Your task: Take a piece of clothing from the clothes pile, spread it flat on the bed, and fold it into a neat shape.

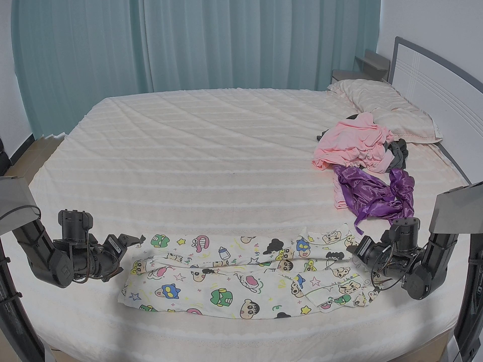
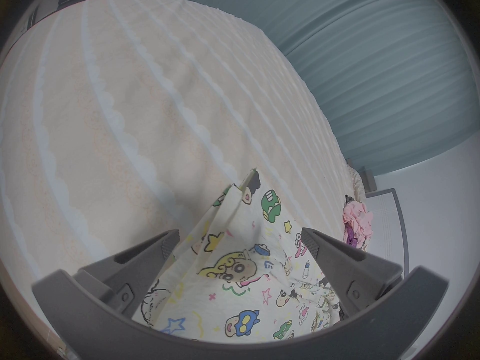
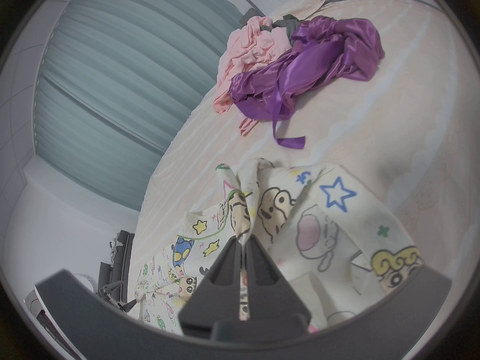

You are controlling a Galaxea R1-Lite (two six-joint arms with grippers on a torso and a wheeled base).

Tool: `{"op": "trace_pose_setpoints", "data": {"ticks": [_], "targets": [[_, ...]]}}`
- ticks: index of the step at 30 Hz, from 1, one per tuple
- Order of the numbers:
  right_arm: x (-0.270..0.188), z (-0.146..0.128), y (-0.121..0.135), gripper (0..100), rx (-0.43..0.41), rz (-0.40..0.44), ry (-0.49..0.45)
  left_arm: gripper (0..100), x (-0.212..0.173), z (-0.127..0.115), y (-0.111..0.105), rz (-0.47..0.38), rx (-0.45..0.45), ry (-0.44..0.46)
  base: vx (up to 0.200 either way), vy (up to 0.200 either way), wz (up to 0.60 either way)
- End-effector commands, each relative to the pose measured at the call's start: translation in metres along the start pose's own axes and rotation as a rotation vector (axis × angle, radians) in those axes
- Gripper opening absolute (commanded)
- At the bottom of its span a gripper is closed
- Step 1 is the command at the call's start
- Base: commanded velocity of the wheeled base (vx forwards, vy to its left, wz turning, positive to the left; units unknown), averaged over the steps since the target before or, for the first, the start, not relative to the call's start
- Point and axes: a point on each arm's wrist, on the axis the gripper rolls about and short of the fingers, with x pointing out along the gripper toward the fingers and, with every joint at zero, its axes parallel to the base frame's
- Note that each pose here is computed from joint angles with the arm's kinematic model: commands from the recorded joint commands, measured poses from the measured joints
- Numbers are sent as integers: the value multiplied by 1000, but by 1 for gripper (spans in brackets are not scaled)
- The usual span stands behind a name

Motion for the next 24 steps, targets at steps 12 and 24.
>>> {"op": "trace_pose_setpoints", "data": {"ticks": [12,24], "targets": [[-12,-3,-13,100,8,-53,15,100,0,-6,5,16,-5,25,0,0,0],[-38,22,10,100,-64,8,-91,100,-1,-5,7,4,-13,42,0,0,0]]}}
